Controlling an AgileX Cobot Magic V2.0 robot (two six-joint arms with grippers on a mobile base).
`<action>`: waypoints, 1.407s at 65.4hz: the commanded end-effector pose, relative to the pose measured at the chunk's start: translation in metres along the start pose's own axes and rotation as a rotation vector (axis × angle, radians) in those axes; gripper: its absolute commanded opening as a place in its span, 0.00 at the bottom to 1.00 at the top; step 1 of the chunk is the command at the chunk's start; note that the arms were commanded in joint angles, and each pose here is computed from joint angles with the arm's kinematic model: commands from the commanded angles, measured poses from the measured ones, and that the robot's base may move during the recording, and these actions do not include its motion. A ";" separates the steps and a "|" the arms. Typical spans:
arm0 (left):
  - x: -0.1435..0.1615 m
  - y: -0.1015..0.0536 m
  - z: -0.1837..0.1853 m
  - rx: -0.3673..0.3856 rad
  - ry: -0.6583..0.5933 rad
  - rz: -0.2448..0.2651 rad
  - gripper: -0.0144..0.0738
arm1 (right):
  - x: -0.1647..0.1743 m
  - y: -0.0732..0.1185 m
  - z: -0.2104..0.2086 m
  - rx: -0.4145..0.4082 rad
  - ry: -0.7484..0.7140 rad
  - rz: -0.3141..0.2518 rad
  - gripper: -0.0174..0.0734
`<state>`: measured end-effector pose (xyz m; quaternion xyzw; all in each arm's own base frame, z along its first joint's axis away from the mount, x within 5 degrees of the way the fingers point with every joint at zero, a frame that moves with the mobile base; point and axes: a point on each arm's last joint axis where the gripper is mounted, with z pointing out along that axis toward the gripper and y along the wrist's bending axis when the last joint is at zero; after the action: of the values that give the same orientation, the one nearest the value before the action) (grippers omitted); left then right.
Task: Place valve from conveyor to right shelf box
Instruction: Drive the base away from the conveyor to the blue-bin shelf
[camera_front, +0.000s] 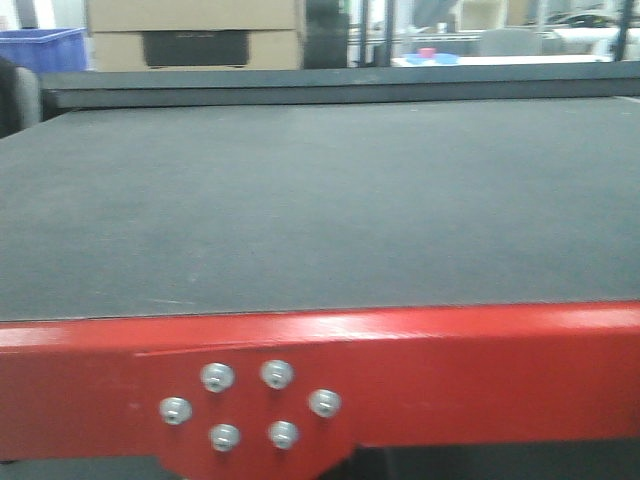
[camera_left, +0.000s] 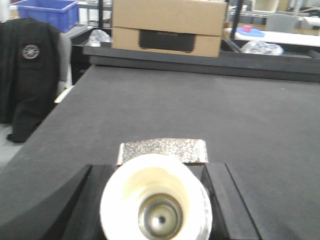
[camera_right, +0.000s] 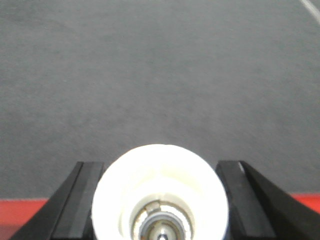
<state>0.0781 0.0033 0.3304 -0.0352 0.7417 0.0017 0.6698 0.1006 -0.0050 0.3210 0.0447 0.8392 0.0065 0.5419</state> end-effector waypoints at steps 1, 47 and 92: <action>-0.008 0.000 -0.005 -0.002 -0.083 -0.008 0.04 | -0.010 0.000 -0.004 0.005 -0.101 -0.013 0.01; -0.013 -0.002 -0.040 0.005 -0.237 -0.001 0.04 | -0.011 0.000 -0.004 0.005 -0.115 -0.013 0.01; -0.013 -0.002 -0.040 0.005 -0.237 -0.001 0.04 | -0.011 0.000 -0.004 0.005 -0.115 -0.013 0.01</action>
<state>0.0425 0.0000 0.3405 -0.0300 0.6832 0.0045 0.7296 0.1011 -0.0051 0.3218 0.0448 0.8360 0.0061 0.5469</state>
